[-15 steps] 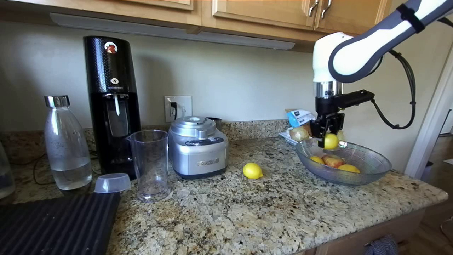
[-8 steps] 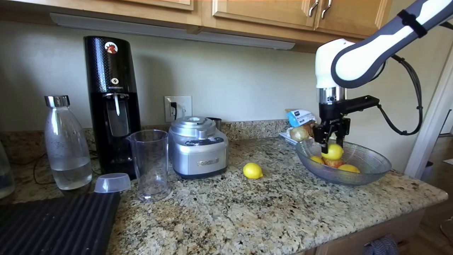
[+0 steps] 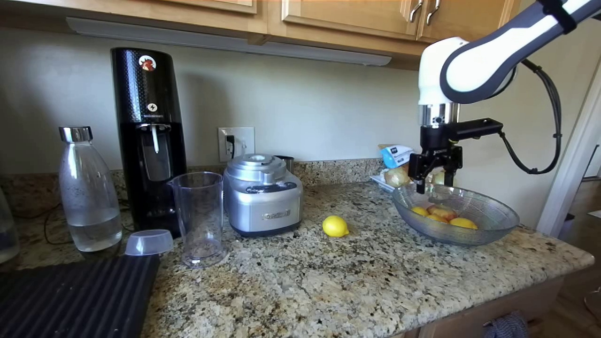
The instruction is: Put the apple and lemons inside the glass bowl
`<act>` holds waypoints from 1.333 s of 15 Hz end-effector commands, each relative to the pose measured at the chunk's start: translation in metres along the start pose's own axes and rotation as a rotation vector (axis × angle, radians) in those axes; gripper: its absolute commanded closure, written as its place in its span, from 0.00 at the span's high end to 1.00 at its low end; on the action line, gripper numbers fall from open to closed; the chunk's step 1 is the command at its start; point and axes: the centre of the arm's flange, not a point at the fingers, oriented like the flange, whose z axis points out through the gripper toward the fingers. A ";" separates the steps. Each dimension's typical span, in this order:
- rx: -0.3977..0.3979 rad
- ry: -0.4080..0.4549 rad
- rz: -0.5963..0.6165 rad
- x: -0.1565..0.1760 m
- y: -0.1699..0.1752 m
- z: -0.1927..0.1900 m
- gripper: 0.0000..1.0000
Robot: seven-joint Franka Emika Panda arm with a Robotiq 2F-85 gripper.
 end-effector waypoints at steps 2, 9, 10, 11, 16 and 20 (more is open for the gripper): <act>0.069 0.060 -0.029 -0.017 -0.024 -0.028 1.00; 0.177 0.179 -0.096 -0.011 -0.111 -0.035 1.00; 0.184 0.195 -0.123 -0.009 -0.122 -0.031 1.00; 0.194 0.196 -0.140 -0.008 -0.132 -0.026 1.00; 0.196 0.244 -0.220 0.002 -0.176 0.008 1.00; 0.192 0.292 -0.309 0.010 -0.204 0.031 1.00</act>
